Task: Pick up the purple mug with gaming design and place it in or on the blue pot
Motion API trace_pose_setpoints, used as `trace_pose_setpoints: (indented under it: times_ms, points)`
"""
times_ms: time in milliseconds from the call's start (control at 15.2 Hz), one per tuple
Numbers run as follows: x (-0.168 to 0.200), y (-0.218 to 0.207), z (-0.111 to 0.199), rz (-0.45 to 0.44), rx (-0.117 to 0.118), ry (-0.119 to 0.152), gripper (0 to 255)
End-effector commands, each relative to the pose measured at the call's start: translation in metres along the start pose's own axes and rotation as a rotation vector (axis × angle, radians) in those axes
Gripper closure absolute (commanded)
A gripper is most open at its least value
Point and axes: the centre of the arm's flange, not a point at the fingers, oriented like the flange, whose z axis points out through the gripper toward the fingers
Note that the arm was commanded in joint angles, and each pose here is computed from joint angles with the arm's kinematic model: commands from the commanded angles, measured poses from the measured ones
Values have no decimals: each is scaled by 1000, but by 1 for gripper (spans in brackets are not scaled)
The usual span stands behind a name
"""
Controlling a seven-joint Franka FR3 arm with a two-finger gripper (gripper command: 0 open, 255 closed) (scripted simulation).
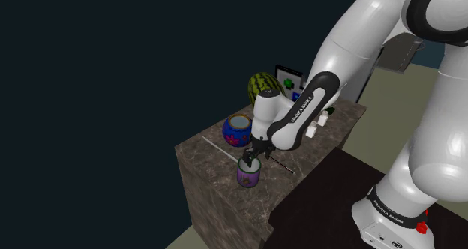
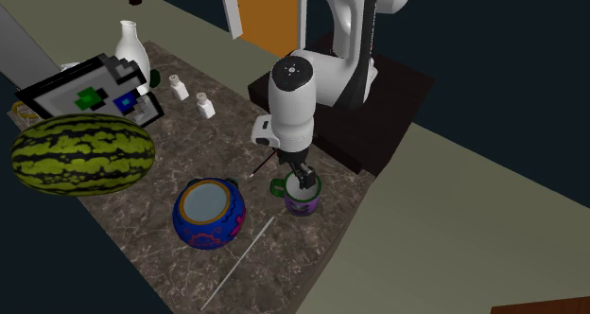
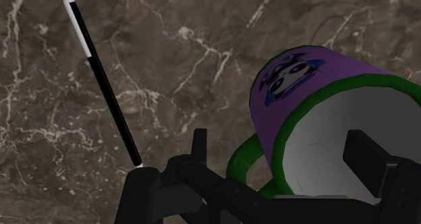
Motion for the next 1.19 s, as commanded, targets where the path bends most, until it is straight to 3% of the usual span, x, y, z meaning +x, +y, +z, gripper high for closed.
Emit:
trace_pose_setpoints:
  times_ms: [0,330,396,1122]
  points:
    - [0,0,2,0,0,1,0]
    - [0,0,1,0,0,0,0]
    - [0,0,1,0,0,0,255]
    - [0,0,-9,0,0,1,255]
